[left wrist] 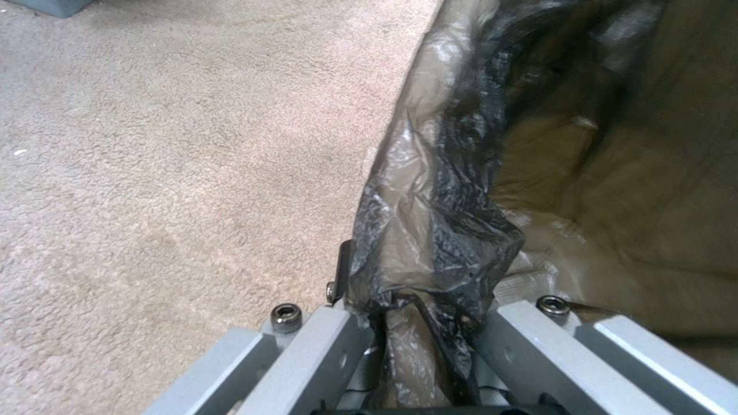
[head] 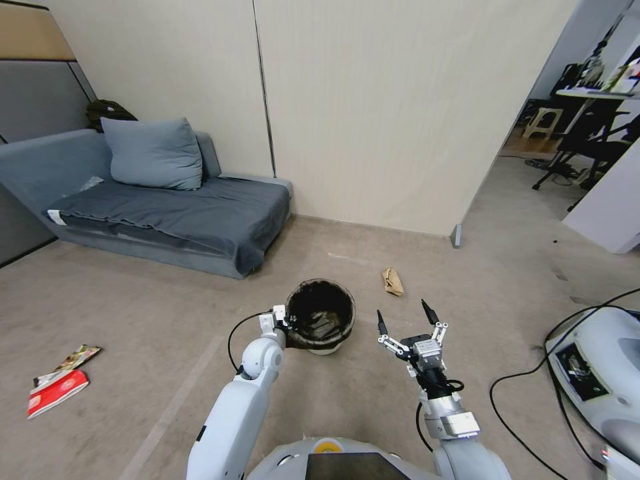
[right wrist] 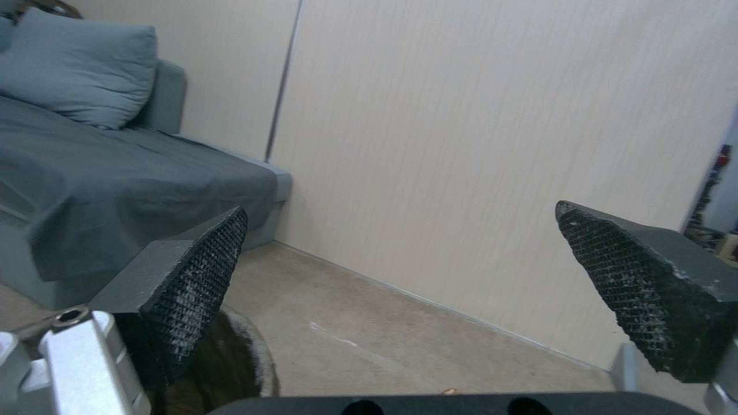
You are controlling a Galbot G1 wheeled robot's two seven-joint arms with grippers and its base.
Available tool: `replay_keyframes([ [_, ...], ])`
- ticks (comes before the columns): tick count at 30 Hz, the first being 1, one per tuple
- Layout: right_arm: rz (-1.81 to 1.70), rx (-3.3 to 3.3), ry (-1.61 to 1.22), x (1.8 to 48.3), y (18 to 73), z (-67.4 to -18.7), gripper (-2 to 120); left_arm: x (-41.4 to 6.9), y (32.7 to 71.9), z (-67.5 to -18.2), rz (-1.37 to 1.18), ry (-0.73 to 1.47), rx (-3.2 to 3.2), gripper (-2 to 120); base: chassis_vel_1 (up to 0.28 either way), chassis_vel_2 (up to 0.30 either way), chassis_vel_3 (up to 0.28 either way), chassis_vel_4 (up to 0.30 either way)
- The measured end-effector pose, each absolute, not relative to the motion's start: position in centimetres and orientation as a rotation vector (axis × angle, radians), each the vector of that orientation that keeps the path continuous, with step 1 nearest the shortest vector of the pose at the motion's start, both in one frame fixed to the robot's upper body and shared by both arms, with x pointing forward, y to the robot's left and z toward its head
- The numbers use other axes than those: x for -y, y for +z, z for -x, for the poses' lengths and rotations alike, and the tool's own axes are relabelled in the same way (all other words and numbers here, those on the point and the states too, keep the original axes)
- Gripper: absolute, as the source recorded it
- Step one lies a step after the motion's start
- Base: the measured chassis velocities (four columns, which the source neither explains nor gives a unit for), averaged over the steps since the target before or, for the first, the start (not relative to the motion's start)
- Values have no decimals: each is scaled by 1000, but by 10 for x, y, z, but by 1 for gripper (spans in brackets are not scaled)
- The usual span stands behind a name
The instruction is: Pick up the trash bin, then pick up the garbage from the floor and place it into the trash bin.
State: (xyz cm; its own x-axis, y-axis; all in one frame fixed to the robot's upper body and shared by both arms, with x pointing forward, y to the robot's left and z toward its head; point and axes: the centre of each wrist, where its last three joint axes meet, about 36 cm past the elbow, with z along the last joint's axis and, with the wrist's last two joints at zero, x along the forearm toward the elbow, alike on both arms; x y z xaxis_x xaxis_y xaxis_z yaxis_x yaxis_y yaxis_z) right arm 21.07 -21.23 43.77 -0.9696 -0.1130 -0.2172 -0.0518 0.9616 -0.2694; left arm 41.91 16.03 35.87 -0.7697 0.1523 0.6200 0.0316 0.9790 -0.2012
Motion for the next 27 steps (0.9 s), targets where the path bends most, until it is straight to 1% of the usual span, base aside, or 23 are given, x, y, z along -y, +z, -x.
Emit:
replay_keyframes([
  [2, 72, -2876, -403, 212, 440, -211, 100, -160, 361, -417, 115, 232, 2441, 2, 0, 0, 0, 0],
  [8, 61, -2872, -401, 212, 440, -211, 100, -160, 368, -413, 105, 231, 2456, 2, 0, 0, 0, 0],
  [9, 50, -2851, -360, 211, 440, -212, 100, -162, 375, -409, 99, 227, 2481, 2, 0, 0, 0, 0],
  [15, 42, -2836, -325, 210, 440, -213, 100, -168, 396, -394, 52, 188, 2581, 2, 0, 0, 0, 0],
  [20, 43, -2830, -317, 210, 439, -213, 100, -176, 416, -368, 18, 149, 2659, 2, 0, 0, 0, 0],
  [22, 70, -2809, -286, 207, 437, -215, 100, -183, 432, -349, -1, 129, 2698, 2, 0, 0, 0, 0],
  [23, 70, -2809, -286, 207, 437, -215, 100, -183, 432, -349, -1, 129, 2698, 2, 0, 0, 0, 0],
  [26, 79, -2802, -278, 207, 436, -216, 100, -189, 462, -321, -20, 93, 2769, 2, 0, 0, 0, 0],
  [27, 79, -2802, -278, 207, 436, -216, 100, -189, 462, -321, -20, 93, 2769, 2, 0, 0, 0, 0],
])
